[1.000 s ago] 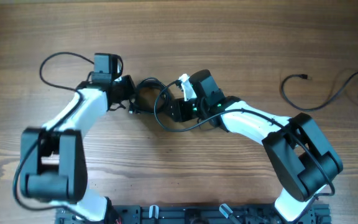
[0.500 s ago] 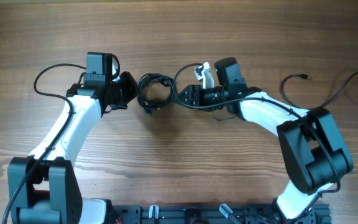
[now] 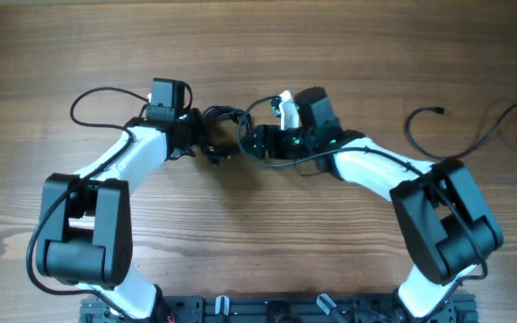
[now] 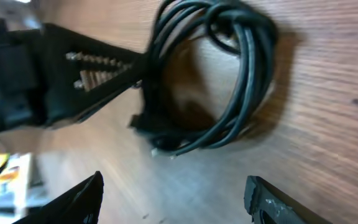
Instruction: Untangle cables
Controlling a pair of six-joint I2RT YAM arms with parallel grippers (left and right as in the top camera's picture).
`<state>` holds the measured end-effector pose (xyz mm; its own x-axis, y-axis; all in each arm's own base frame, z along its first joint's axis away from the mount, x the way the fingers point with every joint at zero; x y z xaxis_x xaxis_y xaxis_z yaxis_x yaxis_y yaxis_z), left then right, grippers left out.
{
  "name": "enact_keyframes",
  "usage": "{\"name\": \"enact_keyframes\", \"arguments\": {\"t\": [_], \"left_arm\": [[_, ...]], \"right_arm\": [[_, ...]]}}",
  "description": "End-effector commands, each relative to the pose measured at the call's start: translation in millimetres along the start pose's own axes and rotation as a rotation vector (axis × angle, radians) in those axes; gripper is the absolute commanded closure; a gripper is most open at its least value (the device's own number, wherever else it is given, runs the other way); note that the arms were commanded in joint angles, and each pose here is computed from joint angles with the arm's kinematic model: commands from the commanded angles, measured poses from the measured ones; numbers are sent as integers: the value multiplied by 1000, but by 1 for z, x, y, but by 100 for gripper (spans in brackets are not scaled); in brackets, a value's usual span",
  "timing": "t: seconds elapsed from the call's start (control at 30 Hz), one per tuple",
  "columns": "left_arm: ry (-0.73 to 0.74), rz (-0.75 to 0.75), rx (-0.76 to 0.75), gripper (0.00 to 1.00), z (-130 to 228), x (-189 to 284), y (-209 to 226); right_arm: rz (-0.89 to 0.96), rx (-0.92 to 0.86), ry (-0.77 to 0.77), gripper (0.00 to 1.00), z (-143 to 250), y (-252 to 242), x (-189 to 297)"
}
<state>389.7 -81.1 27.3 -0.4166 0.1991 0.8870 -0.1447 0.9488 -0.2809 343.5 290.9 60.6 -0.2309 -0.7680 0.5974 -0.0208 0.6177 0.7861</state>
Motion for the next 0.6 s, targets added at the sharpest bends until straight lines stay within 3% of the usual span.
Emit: {"name": "enact_keyframes", "arguments": {"t": [0.0,0.07,0.17,0.43,0.53,0.57], "left_arm": [[41,-64,-4,70,14,-21,11],[51,-67,-16,88,16,-27,13],[53,33,-178,95,13,-26,-4],[8,534,-476,94,7,27,-64],[-38,903,-560,92,14,69,-83],[-46,936,-547,92,12,75,-82]], "right_arm": [[175,26,-175,23,-19,-22,-8],[188,33,-182,23,-19,-27,-14],[189,8,-189,23,-24,-34,-12],[-183,-18,34,23,-33,-15,31],[-404,33,157,23,-26,-1,64],[-439,31,181,23,-23,3,69]]}}
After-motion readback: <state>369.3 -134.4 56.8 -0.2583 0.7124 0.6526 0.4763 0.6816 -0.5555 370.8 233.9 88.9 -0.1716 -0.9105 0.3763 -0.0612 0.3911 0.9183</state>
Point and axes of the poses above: each gripper's point midway between its finger pads, its own x axis back along the fingers, its own y axis along the line the jaws close on, z = x × y, the point moved 1 cm from there along x, back along the fingers, and after that the axes turned 15 degrees about -x, right-handed, at the moved point
